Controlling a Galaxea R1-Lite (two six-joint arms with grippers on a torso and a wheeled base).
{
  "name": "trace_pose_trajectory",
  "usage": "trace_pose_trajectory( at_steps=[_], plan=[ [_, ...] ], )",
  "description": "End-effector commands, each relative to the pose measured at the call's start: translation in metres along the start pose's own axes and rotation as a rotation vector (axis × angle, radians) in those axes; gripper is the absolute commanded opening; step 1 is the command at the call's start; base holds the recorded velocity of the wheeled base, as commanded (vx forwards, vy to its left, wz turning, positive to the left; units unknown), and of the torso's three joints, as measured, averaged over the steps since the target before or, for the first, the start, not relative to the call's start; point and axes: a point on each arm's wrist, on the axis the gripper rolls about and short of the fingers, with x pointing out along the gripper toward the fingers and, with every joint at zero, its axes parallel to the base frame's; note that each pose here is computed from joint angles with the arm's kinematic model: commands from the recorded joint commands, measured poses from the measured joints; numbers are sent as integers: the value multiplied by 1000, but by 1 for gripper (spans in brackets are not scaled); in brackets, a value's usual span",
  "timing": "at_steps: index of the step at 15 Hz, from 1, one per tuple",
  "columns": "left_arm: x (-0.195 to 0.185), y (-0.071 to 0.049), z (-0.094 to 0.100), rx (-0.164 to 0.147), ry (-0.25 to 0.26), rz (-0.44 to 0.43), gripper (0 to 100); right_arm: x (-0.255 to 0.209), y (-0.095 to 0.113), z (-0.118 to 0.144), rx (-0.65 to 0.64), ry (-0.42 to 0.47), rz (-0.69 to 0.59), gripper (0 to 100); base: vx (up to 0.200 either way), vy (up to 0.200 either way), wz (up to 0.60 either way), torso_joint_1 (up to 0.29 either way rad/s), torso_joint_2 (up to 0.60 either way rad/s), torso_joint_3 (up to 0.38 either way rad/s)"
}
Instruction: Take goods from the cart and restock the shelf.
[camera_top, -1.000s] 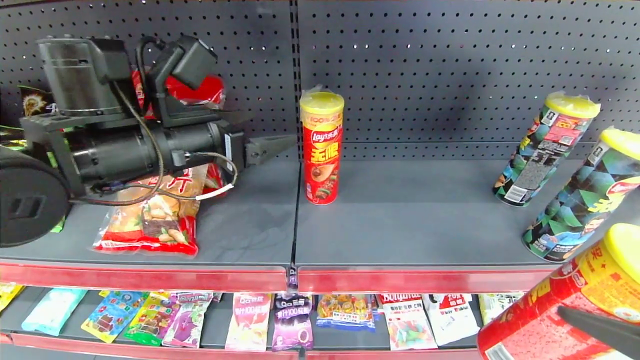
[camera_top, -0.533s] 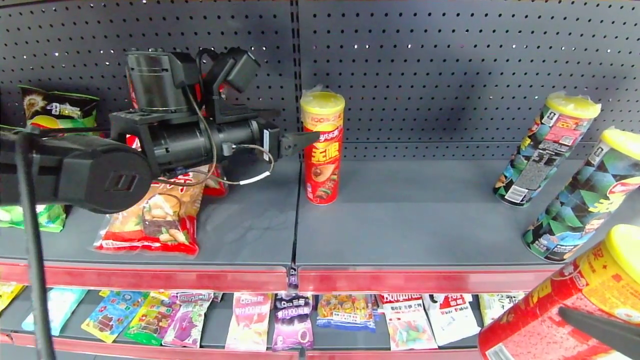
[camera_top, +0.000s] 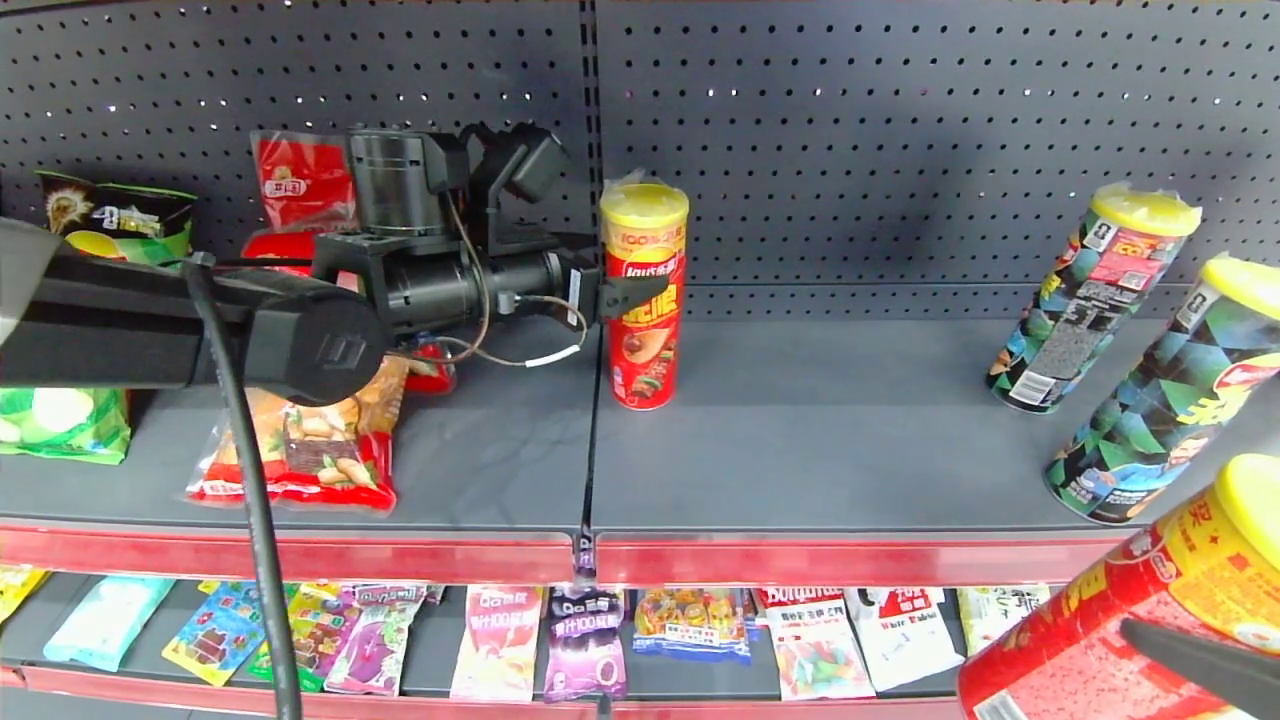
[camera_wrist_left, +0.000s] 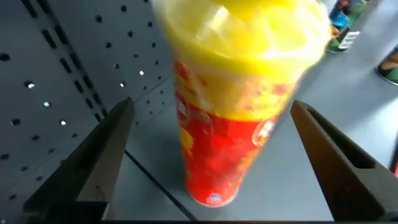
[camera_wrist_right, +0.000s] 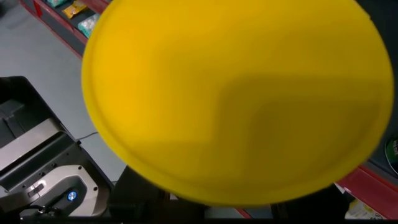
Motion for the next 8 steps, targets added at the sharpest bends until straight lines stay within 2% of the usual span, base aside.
trace_pose_trajectory(
  at_steps=[1,6,7,8],
  plan=[
    [8,3,-3,0,0,0,100,0,0,0,-1,-1,1,0,0,0,0,0,0,0],
    [28,-1,-6,6,-9,-24,100,0,0,-1,1,0,0,0,0,0,0,0,0,0],
    [32,0,-7,7,-12,-25,0,0,0,-1,1,0,0,0,0,0,0,0,0,0],
    [35,0,-7,8,-15,-26,0,0,0,-1,2,0,-2,0,0,0,0,0,0,0]
  ],
)
